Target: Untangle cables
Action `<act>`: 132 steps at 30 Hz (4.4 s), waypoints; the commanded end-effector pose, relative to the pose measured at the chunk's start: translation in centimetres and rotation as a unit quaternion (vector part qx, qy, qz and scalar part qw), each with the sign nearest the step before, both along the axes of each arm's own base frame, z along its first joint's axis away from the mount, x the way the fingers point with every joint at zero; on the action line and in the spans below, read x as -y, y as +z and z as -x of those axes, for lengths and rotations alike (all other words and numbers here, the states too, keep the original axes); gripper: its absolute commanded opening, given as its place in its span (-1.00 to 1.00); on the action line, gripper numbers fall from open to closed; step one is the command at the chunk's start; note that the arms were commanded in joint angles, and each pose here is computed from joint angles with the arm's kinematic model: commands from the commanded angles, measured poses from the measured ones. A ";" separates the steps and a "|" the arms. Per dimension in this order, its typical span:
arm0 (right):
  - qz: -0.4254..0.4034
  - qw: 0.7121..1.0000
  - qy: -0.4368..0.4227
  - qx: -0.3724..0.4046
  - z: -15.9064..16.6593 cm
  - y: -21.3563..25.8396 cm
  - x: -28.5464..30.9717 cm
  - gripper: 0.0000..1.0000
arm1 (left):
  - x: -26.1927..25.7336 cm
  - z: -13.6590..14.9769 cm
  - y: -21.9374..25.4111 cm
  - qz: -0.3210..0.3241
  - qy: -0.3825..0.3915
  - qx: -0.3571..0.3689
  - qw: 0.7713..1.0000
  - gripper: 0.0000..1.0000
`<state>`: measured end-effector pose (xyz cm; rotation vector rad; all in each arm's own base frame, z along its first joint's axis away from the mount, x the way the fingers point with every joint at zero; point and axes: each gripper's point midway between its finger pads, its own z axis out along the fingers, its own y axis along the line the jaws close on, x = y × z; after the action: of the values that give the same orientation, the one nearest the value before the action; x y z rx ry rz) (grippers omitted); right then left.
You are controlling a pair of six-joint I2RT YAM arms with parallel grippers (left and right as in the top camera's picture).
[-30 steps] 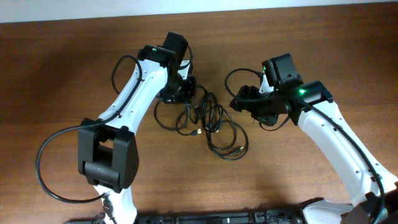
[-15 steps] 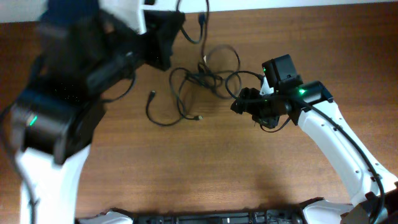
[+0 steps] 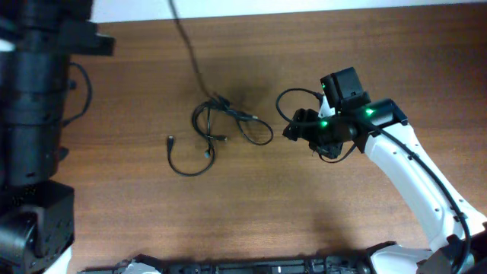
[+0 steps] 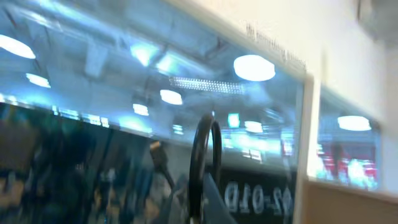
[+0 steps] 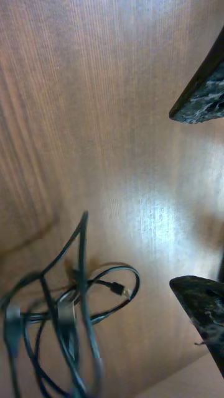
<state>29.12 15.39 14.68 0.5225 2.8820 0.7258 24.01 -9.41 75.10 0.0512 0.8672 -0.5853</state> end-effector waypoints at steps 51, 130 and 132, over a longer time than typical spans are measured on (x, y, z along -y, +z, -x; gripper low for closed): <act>-0.156 0.954 0.088 0.242 -10.5 -3.5 -20.3 0.29 | -3.0 -2.8 -4.2 -0.009 0.114 -0.112 0.987 -1.00; 0.187 0.969 0.037 0.159 -1.8 -1.5 -9.3 -0.09 | -15.3 -24.5 -19.7 -0.082 0.420 -0.306 0.851 -1.00; 0.171 0.973 0.048 0.145 -1.2 -1.7 -9.9 0.46 | -20.1 -27.7 -26.6 -0.030 0.393 -0.395 0.830 -1.00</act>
<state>31.22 24.40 13.37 0.2515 2.6370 0.2277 48.75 6.22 53.98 -0.3280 1.5023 0.4100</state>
